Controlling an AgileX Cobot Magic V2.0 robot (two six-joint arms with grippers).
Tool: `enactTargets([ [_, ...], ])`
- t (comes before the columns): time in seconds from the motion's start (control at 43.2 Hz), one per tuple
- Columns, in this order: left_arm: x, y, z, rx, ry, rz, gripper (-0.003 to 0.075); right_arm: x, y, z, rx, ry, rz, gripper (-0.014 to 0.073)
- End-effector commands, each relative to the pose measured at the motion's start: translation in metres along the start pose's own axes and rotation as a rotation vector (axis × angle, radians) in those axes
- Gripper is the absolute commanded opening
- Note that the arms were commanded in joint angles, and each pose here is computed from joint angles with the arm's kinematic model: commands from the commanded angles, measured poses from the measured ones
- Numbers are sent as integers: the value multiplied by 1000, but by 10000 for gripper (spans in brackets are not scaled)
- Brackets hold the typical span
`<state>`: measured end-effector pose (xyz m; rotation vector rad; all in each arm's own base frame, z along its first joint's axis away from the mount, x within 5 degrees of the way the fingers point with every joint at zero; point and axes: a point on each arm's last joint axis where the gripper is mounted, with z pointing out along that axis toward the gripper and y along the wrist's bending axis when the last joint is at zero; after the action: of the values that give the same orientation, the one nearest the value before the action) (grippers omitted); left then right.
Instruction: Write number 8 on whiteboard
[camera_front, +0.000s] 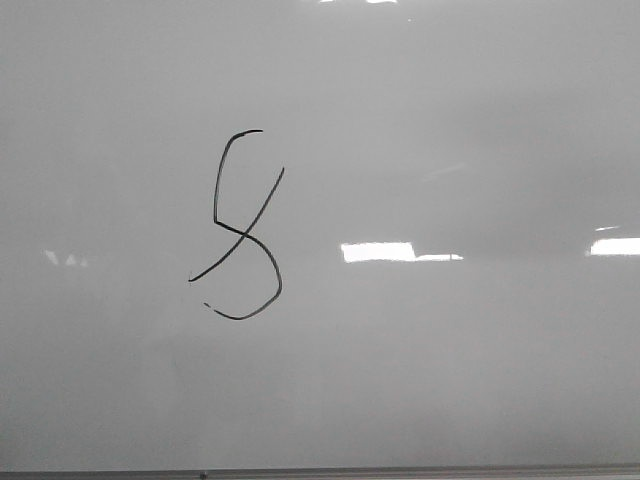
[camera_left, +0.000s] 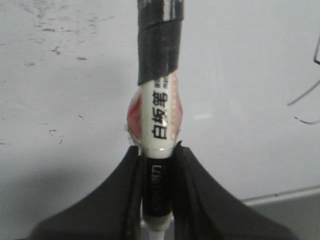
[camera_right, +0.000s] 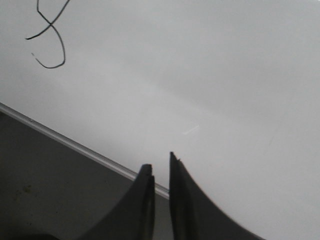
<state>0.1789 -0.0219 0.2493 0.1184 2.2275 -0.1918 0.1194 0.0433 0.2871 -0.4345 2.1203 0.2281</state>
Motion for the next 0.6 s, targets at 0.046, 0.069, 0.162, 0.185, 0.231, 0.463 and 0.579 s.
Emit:
enactTargets([
  [0.046,0,13,2,-118,-215,-115,-21,7,-2,-12,43,-153,25,-58],
  [0.069,3,14,3,-130,-218,-116,-21,9,-2,-13,45,-165,24,-71],
  [0.162,9,18,7,-164,-239,-118,-21,15,-2,-13,54,-196,24,-68],
  [0.185,9,19,8,-169,-236,-118,-21,16,-2,-14,55,-202,24,-68],
  [0.231,9,20,12,-181,-237,-118,-21,16,-2,-14,55,-202,24,-68],
  [0.463,5,30,42,-242,-197,-124,-20,15,-2,-14,57,-209,24,-68],
  [0.579,-3,27,60,-231,-171,-93,-20,15,-2,-14,57,-209,24,-68],
])
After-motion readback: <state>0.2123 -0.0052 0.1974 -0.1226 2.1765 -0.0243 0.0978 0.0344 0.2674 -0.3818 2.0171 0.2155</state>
